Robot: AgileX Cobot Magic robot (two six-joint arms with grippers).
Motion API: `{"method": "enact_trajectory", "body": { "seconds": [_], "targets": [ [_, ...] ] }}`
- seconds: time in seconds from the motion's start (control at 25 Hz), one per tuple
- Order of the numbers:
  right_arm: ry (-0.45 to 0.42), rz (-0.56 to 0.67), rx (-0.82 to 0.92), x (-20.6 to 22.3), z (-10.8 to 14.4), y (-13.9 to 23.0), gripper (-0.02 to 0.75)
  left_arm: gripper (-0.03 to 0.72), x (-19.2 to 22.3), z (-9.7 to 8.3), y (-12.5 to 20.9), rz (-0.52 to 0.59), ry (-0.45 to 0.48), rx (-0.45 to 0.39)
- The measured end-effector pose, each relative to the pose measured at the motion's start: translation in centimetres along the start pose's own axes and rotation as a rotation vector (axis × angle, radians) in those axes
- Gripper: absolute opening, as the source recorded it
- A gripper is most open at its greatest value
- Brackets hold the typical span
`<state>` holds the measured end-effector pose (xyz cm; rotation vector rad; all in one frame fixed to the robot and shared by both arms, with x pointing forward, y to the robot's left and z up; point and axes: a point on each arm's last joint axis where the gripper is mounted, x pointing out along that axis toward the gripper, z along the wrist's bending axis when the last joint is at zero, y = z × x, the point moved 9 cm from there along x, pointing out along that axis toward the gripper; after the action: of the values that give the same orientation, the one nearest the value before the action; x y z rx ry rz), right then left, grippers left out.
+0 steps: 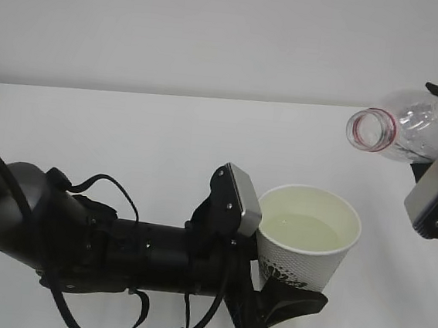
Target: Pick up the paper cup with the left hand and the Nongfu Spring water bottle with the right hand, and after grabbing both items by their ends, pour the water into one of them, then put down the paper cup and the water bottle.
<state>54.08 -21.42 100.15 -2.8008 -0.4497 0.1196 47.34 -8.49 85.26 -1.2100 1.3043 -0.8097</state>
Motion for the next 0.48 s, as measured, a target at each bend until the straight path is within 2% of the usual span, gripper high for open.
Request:
{"method": "enact_trajectory", "body": {
  "seconds": [0.48],
  "targets": [
    [0.042, -0.019, 0.257, -0.02, -0.80, -0.24, 0.438, 0.515, 0.00, 0.06, -0.03, -0.002, -0.004, 0.002]
  ]
}}
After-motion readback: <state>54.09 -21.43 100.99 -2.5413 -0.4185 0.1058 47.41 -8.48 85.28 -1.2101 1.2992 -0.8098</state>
